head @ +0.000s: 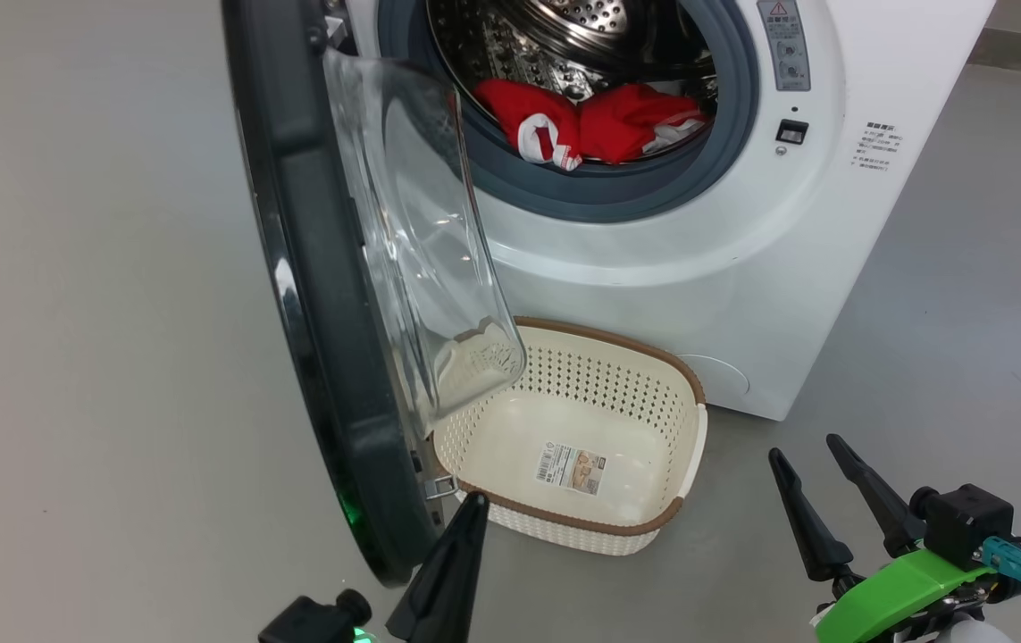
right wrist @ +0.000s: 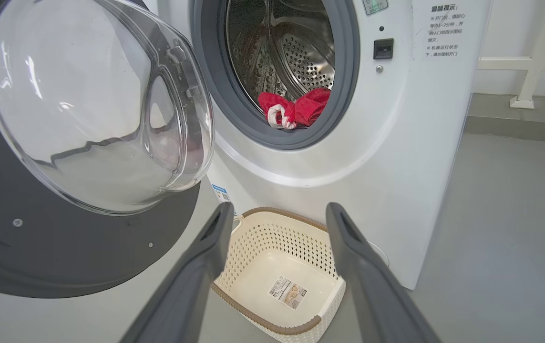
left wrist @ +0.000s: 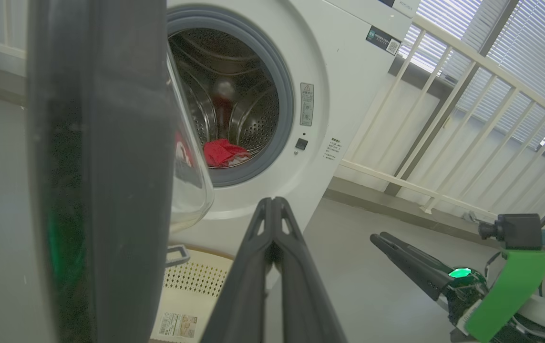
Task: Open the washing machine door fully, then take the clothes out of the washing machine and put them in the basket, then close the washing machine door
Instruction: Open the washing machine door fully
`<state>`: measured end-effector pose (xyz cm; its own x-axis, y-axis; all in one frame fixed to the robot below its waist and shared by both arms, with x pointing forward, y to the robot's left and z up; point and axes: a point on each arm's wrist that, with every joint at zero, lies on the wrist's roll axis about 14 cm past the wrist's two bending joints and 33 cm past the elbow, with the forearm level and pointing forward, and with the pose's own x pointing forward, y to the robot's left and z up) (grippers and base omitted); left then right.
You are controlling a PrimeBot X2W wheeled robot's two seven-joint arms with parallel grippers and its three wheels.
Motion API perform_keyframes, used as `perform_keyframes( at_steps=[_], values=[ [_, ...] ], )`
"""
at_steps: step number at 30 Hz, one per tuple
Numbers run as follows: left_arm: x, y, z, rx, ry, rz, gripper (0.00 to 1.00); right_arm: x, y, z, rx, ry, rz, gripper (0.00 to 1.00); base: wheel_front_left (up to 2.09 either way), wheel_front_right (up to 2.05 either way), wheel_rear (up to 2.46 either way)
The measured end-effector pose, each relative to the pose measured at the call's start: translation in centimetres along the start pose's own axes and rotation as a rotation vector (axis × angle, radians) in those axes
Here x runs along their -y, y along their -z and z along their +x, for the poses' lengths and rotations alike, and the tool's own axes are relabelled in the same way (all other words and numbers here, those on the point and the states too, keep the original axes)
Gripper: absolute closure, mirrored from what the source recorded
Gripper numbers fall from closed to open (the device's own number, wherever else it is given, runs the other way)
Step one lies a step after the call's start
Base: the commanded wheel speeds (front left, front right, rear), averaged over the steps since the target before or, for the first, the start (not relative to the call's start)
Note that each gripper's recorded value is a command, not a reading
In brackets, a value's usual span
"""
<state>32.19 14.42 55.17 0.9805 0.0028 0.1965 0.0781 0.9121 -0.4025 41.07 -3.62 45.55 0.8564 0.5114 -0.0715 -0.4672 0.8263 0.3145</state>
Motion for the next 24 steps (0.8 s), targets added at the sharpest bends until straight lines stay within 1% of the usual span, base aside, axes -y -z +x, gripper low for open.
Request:
perform_keyframes(
  at_steps=[4,7,14,20,24],
  values=[
    [-1.8,1.9,0.1,-0.063,-0.047,0.006,1.00,0.1,0.0,0.0,0.002,0.004,0.003,0.00,0.00,0.00,0.00],
    [-3.0,2.0,0.4,-0.065,-0.084,-0.018,1.00,0.2,-0.1,-0.1,0.006,0.008,0.005,0.00,0.00,0.00,0.00],
    [-4.5,2.3,0.2,-0.075,-0.130,-0.014,1.00,0.3,-0.3,-0.1,0.012,0.012,0.007,0.00,0.00,0.00,0.00],
    [-5.8,1.7,0.1,-0.058,-0.174,-0.010,1.00,0.3,-0.5,0.1,0.019,0.011,0.010,0.00,0.00,0.00,0.00],
    [-8.5,0.3,-0.5,-0.020,-0.254,0.029,1.00,0.3,-0.7,0.4,0.028,0.010,0.011,0.00,0.00,0.00,0.00]
  ],
)
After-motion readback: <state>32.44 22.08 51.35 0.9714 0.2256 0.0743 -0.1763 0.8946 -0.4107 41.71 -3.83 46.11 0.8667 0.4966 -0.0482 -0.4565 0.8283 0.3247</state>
